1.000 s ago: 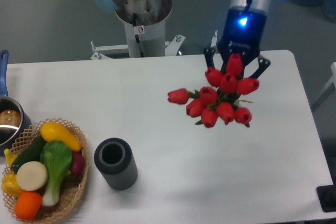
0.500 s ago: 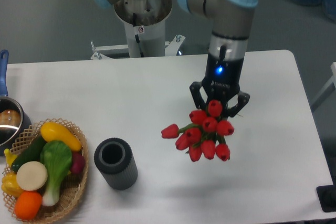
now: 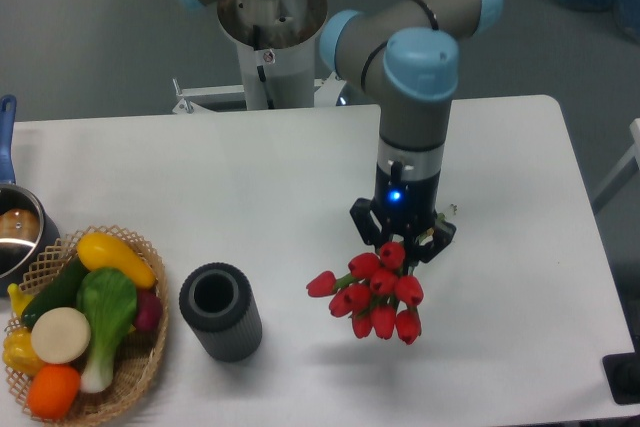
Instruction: Place the flowers on the table
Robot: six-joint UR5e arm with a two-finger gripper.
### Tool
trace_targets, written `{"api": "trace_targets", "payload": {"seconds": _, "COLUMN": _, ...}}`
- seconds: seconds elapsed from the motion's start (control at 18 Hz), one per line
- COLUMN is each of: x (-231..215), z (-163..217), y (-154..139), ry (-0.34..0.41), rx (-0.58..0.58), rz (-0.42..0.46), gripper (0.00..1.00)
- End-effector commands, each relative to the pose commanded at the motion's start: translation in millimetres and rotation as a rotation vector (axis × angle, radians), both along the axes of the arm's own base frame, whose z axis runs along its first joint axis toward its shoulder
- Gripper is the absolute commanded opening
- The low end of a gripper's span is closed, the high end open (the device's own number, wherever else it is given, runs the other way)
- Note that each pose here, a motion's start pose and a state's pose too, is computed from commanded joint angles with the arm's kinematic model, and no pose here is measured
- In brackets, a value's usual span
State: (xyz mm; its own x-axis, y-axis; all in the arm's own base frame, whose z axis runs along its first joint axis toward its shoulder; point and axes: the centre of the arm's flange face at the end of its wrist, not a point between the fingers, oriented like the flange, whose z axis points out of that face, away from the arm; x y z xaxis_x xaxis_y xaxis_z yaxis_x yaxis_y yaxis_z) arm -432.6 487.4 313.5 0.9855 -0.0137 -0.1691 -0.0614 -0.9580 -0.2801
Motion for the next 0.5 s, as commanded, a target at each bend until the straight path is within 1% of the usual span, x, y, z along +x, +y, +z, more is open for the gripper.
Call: {"api": "trace_targets", "payload": {"seconds": 0.5, "x": -5, "z": -43, "y": 5, "ry": -0.049, "rx": -0.051, "rz": 0.001, "gripper": 0.34}}
